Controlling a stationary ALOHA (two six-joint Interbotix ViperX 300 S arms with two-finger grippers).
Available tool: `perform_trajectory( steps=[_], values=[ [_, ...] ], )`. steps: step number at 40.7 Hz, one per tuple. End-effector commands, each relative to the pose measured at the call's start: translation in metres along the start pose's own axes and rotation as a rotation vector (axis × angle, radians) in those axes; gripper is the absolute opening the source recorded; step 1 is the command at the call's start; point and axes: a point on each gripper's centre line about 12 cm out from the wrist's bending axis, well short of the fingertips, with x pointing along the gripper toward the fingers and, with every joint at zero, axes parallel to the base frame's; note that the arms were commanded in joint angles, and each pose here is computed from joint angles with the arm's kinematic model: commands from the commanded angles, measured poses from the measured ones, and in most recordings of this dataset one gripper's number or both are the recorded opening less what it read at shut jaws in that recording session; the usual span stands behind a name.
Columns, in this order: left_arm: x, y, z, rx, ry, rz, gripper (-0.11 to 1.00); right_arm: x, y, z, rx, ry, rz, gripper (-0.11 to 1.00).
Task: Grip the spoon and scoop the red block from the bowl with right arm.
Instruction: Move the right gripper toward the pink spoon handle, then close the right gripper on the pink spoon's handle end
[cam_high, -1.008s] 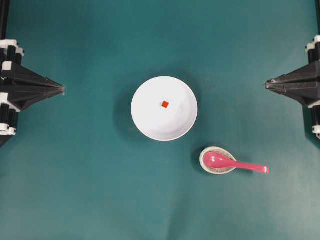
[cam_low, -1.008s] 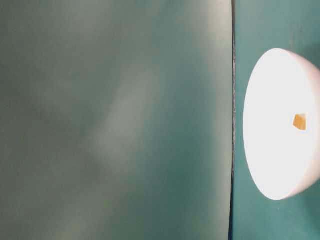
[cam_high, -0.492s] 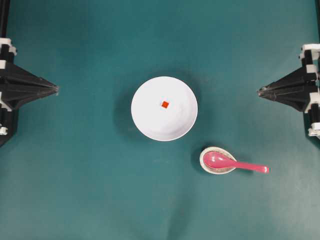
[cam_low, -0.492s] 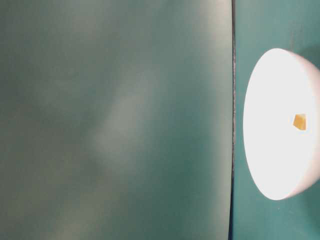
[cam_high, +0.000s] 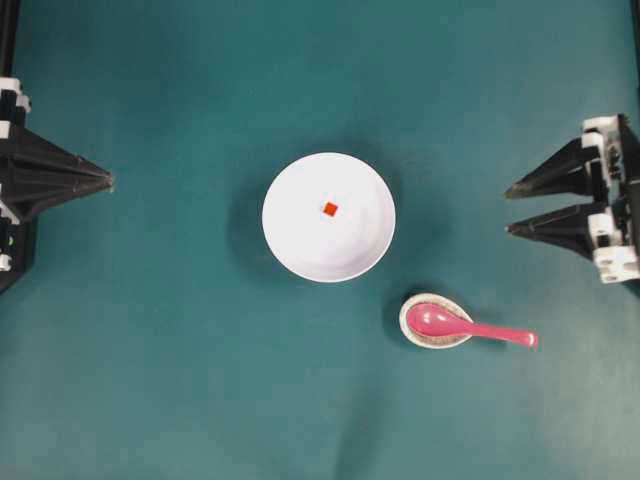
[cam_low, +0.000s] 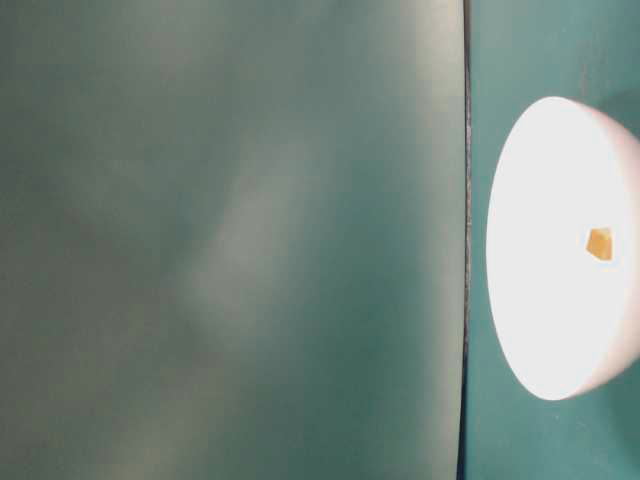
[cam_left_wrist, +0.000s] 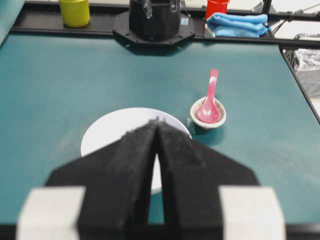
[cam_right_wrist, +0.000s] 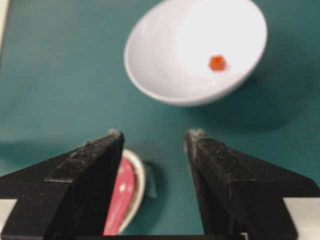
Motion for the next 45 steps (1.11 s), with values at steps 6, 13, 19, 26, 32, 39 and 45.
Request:
perform_trajectory(
  steps=[6, 13, 19, 26, 32, 39, 45],
  values=[
    [0.001, -0.001, 0.013, 0.003, -0.029, -0.003, 0.0, 0.017, 0.008, -0.031, -0.031, 0.071, 0.048, 0.57],
    [0.001, 0.0, 0.013, 0.003, -0.029, -0.001, 0.0, 0.025, 0.014, -0.071, 0.017, 0.094, 0.099, 0.57],
    [0.001, 0.0, 0.013, 0.003, -0.029, -0.001, 0.0, 0.03, 0.019, -0.09, 0.07, 0.086, 0.11, 0.57],
    [0.001, 0.0, 0.012, -0.002, -0.026, -0.001, 0.0, 0.037, 0.029, -0.109, 0.12, 0.118, 0.101, 0.57],
    [0.003, 0.0, 0.009, -0.015, -0.014, -0.001, 0.0, 0.042, 0.039, -0.123, 0.157, 0.144, 0.08, 0.57],
    [0.004, 0.0, 0.008, -0.02, -0.008, 0.0, 0.0, 0.046, 0.05, -0.131, 0.182, 0.125, 0.068, 0.57],
    [0.004, 0.0, 0.008, -0.02, -0.008, 0.0, 0.0, 0.043, 0.047, -0.141, 0.209, 0.119, 0.021, 0.57]
  ],
)
